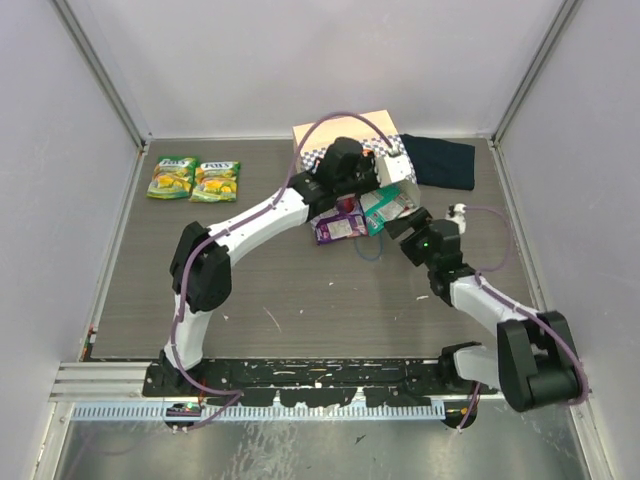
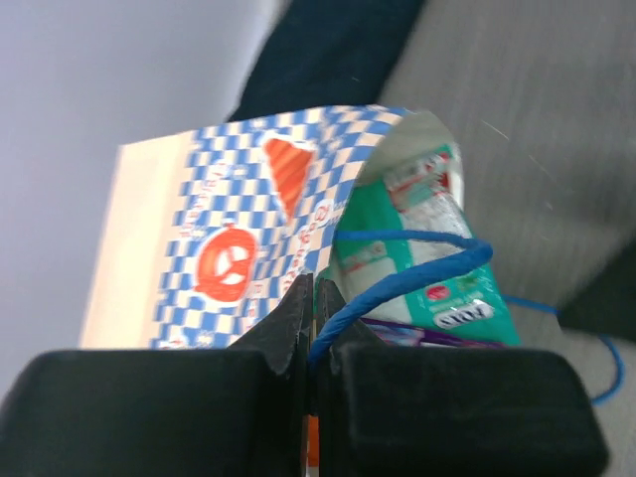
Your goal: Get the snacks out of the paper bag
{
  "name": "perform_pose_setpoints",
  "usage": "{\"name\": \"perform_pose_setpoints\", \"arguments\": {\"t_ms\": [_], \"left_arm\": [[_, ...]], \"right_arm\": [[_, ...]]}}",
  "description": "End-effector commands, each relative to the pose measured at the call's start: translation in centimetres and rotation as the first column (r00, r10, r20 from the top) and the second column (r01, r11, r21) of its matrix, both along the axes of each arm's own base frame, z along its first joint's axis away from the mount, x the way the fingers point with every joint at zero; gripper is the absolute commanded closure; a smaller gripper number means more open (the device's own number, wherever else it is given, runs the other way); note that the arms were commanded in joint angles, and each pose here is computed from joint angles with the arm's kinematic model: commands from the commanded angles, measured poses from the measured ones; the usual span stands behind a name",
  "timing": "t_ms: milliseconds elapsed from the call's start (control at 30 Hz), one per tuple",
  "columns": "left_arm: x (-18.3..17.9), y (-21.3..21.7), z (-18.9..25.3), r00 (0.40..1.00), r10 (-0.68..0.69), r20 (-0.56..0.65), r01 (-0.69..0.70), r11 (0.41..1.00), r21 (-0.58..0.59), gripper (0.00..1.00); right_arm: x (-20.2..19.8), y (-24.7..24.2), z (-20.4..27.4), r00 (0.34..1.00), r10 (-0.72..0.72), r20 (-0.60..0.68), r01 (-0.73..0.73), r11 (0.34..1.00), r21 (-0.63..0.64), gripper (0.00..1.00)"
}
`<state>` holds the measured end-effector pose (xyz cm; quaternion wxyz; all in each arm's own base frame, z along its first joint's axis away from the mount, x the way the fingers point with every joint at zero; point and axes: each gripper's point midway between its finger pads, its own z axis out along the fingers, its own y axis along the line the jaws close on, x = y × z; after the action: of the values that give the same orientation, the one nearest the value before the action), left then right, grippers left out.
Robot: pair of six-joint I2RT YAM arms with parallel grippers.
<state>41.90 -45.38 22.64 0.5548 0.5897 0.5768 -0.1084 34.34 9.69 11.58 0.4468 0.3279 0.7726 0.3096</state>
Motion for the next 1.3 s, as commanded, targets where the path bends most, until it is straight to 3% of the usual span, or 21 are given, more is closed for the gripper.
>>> {"name": "perform_pose_setpoints", "arguments": {"t_ms": [0, 233, 467, 667, 933, 1033, 1167, 1200, 1267], "left_arm": [[1.5, 0.1, 5.9, 0.992, 0.121, -0.045, -0.127, 0.979, -0.159, 1.0], [2.5, 0.3, 5.9, 0.972, 0.194, -0.131, -0.218, 0.955, -0.201, 1.0], [2.4, 0.4, 4.7, 0.97, 0.198, -0.145, -0.222, 0.959, -0.176, 1.0], [2.6, 0.6, 4.2, 0.966, 0.204, -0.159, -0.231, 0.958, -0.17, 1.0], [2.5, 0.2, 4.2, 0.962, 0.176, -0.208, -0.218, 0.955, -0.203, 1.0], [2.4, 0.2, 4.1, 0.962, 0.173, -0.212, -0.216, 0.956, -0.2, 1.0], [2.5, 0.5, 4.2, 0.961, 0.178, -0.213, -0.221, 0.955, -0.2, 1.0], [2.6, 0.7, 4.1, 0.959, 0.185, -0.215, -0.228, 0.953, -0.198, 0.94], [2.8, 1.3, 4.5, 0.956, 0.197, -0.217, -0.241, 0.949, -0.202, 0.44]], "right_arm": [[1.2, 5.2, 1.2, 0.998, 0.042, 0.049, -0.047, 0.993, 0.105, 0.18], [3.5, 10.4, 0.5, 0.996, 0.081, 0.049, -0.088, 0.981, 0.175, 0.25], [4.5, 11.6, -2.5, 0.997, 0.062, -0.038, -0.052, 0.975, 0.216, 0.33], [3.1, 13.4, -4.8, 0.99, 0.057, -0.13, -0.029, 0.978, 0.207, 0.38], [4.4, 13.7, -7.1, 0.988, 0.011, -0.155, 0.019, 0.982, 0.188, 0.51], [5.0, 13.8, -6.4, 0.994, 0.009, -0.106, 0.011, 0.982, 0.19, 0.68], [4.9, 13.7, -5.2, 0.997, 0.031, -0.066, -0.02, 0.987, 0.162, 0.98], [4.5, 13.7, -4.8, 0.997, 0.047, -0.057, -0.037, 0.988, 0.151, 0.99], [3.6, 13.8, -3.9, 0.995, 0.086, -0.041, -0.08, 0.989, 0.121, 0.99]]}}
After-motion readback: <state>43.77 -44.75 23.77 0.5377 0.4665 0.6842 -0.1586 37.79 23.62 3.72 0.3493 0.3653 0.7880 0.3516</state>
